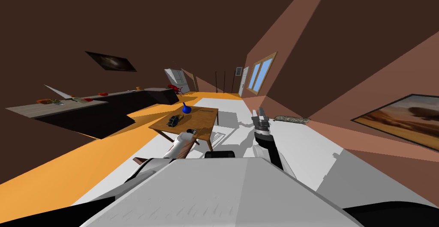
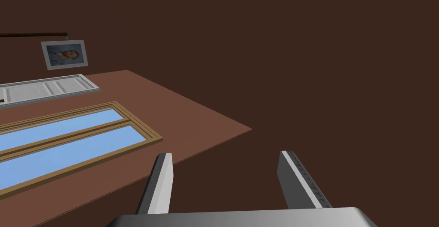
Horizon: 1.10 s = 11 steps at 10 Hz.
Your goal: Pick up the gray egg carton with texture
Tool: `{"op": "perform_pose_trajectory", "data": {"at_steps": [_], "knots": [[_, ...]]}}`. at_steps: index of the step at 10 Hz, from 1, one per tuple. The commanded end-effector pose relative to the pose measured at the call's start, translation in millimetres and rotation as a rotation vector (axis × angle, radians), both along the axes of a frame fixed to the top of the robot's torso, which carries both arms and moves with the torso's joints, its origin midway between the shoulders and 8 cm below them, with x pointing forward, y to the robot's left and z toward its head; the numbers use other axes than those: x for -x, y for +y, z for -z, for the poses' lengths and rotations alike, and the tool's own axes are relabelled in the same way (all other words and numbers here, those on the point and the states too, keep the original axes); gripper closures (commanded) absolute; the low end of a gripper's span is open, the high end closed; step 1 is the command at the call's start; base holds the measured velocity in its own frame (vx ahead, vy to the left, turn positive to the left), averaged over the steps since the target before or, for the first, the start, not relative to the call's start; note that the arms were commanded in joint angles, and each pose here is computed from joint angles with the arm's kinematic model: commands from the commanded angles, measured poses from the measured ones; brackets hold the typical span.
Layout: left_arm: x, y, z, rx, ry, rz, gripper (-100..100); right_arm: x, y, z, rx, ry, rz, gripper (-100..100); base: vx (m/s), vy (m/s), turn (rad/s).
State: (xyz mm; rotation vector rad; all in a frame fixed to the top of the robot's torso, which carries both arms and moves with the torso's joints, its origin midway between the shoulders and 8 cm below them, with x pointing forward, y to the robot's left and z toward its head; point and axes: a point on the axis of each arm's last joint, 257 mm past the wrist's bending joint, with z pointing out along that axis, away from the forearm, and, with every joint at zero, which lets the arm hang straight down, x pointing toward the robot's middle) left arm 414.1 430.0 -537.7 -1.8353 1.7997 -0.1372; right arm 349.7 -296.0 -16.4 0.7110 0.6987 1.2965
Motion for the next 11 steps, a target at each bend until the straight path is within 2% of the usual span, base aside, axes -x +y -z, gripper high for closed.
{"op": "perform_pose_trajectory", "data": {"at_steps": [1, 3, 4, 5, 7, 8, 9, 11], "knots": [[-3.1, 3.4, -2.1, 0.016, -0.009, -0.003, 100, 0.0, 0.0, 0.0, 0.000, 0.000, 0.000, 0, 0.025, -0.072, 0.115], [-3.1, 3.4, -2.1, -0.006, 0.006, 0.037, 100, 0.0, 0.0, 0.0, 0.000, 0.000, 0.000, 0, 0.017, -0.043, 0.046], [-6.1, 6.5, -4.2, 0.011, -0.007, 0.026, 100, 0.0, 0.0, 0.0, 0.000, 0.000, 0.000, 0, 0.011, -0.049, 0.108], [-6.1, 6.5, -4.2, -0.002, 0.002, 0.050, 100, 0.0, 0.0, 0.0, 0.000, 0.000, 0.000, 0, 0.016, -0.055, 0.087], [-9.2, 9.7, -6.5, 0.008, -0.008, 0.051, 100, 0.0, 0.0, 0.0, 0.000, 0.000, 0.000, 0, 0.017, -0.029, 0.063], [-9.2, 9.7, -6.5, -0.003, 0.000, 0.073, 100, 0.0, 0.0, 0.0, 0.000, 0.000, 0.000, 0, 0.020, -0.045, 0.097], [-12.4, 12.8, -8.9, 0.015, -0.017, 0.057, 100, 0.0, 0.0, 0.0, 0.000, 0.000, 0.000, 0, 0.022, -0.081, 0.126], [-12.4, 12.8, -8.9, -0.007, -0.002, 0.098, 100, 0.0, 0.0, 0.0, 0.000, 0.000, 0.000, 0, 0.007, -0.047, 0.039]]}}
